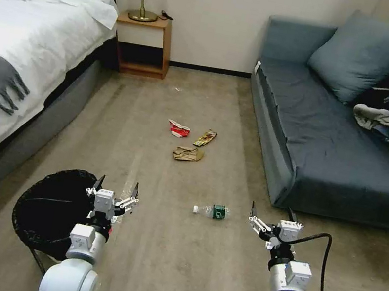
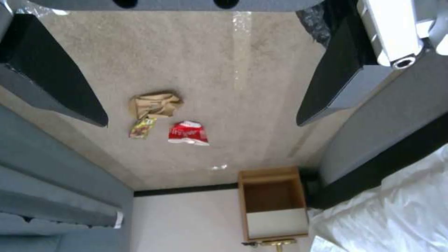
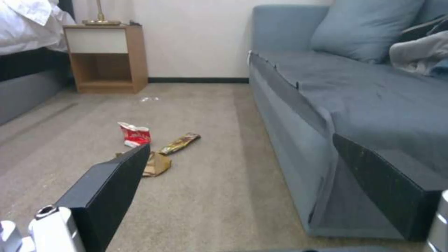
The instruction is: Pick up the trash bin, then pick up the garbage on the floor and place it into the trash bin.
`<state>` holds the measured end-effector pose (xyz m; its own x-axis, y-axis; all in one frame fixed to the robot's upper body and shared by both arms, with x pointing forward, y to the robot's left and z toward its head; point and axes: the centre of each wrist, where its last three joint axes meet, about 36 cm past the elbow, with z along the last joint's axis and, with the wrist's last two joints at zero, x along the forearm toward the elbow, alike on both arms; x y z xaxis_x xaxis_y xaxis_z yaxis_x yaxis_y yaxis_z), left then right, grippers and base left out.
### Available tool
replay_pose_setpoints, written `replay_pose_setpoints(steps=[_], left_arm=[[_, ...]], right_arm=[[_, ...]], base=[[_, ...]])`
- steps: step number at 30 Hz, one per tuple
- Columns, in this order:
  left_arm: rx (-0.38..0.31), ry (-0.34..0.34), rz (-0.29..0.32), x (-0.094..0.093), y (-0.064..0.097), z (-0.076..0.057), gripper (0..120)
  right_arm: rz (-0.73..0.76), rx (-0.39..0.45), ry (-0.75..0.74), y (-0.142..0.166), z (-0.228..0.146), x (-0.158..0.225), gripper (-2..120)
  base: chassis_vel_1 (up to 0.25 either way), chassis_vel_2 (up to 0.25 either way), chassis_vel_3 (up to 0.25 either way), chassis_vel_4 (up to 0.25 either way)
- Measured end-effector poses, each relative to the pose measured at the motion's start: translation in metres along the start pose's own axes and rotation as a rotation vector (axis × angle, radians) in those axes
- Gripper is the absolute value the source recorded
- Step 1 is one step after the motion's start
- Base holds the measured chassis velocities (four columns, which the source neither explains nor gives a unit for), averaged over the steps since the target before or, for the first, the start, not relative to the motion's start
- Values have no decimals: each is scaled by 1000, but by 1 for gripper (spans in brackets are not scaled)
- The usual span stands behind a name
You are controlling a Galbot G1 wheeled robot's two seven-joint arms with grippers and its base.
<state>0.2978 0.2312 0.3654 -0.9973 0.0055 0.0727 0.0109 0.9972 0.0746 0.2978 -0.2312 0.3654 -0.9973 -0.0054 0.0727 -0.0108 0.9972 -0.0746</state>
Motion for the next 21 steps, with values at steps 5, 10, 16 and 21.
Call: replay_pose_setpoints(steps=[5, 10, 16, 21], left_arm=[[1, 0, -1, 0, 0, 0, 100], [56, -46, -65, 6, 22, -2, 100], [150, -152, -187, 22, 63, -8, 100], [138, -216, -244, 38, 88, -5, 100]], right_arm=[[-1, -1, -4, 1, 0, 1, 100], [3, -16, -59, 17, 15, 17, 100], [11, -55, -136, 42, 34, 44, 100], [-35, -3, -193, 43, 53, 46, 100]], base=[[0, 0, 0, 0], [0, 0, 0, 0], [0, 0, 0, 0], [0, 0, 0, 0]])
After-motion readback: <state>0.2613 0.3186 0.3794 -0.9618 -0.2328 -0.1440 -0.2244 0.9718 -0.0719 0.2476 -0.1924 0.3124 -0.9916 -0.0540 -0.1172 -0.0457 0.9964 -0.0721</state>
